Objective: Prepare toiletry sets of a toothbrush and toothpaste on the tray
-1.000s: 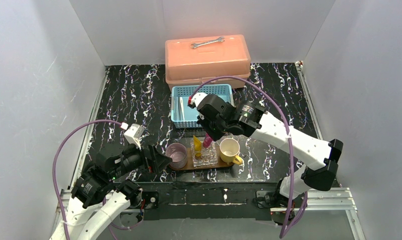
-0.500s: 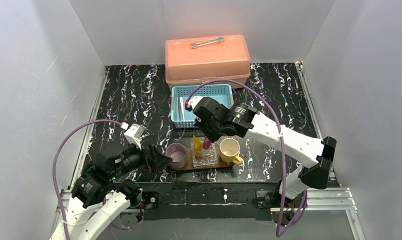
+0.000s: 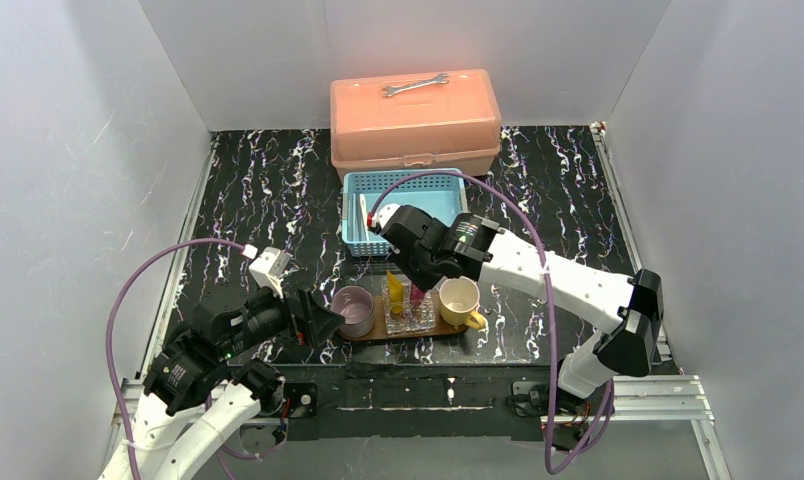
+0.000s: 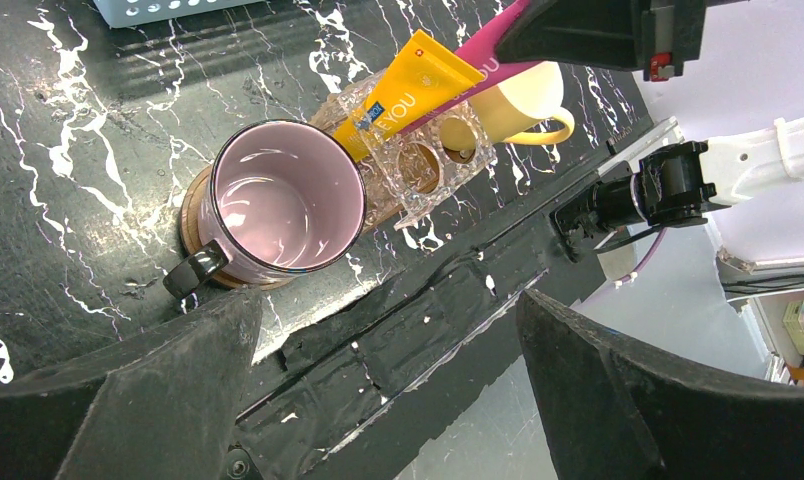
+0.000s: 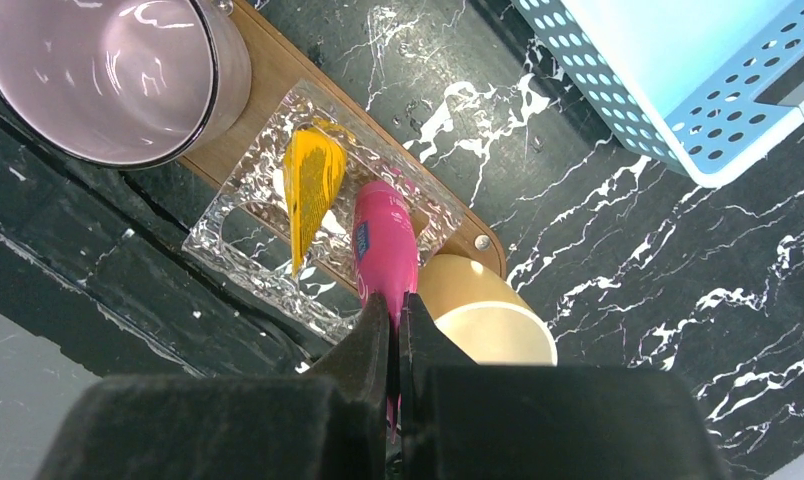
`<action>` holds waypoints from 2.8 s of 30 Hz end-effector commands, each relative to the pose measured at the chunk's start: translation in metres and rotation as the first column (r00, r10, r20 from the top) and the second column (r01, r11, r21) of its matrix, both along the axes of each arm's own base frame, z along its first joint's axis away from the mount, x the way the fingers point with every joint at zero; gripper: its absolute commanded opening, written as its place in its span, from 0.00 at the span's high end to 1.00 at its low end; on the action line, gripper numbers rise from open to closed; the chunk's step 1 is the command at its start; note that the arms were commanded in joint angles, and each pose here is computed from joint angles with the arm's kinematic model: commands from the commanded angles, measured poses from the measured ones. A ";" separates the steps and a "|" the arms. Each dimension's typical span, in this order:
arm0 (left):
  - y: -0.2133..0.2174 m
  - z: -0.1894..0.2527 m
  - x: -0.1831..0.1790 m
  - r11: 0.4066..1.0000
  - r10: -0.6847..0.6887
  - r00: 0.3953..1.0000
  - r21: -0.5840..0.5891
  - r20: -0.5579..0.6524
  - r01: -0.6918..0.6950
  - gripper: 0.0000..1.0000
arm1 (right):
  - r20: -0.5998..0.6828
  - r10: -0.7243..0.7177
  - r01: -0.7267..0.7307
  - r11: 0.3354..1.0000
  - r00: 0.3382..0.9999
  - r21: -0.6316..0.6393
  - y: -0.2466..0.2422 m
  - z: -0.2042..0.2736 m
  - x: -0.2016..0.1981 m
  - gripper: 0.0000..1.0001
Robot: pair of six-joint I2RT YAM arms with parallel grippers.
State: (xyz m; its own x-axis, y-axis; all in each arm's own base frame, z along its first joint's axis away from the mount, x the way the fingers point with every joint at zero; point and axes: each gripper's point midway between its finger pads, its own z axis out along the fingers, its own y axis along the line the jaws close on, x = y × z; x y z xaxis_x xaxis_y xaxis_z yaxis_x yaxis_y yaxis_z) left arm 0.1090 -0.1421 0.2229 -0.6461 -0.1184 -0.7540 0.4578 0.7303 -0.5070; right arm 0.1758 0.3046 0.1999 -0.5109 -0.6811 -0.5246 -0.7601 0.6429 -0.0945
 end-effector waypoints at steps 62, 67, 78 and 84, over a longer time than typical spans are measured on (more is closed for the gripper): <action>-0.007 -0.003 -0.002 0.999 -0.050 0.999 -0.001 -0.002 0.050 0.02 | 0.144 -0.117 0.080 0.968 0.983 0.237 0.097 0.052 0.120 0.41; -0.007 -0.002 -0.003 0.999 -0.054 0.999 -0.004 0.003 0.054 0.02 | 0.113 -0.153 0.120 0.960 0.982 0.254 0.108 0.035 0.146 0.40; -0.008 -0.002 -0.003 0.998 -0.060 0.998 -0.007 -0.002 0.060 0.02 | 0.046 -0.255 0.233 0.934 0.966 0.269 0.120 -0.016 0.201 0.38; -0.008 -0.003 -0.003 0.998 -0.059 0.998 -0.006 -0.003 0.059 0.02 | 0.019 -0.280 0.264 0.924 0.960 0.278 0.126 -0.041 0.219 0.38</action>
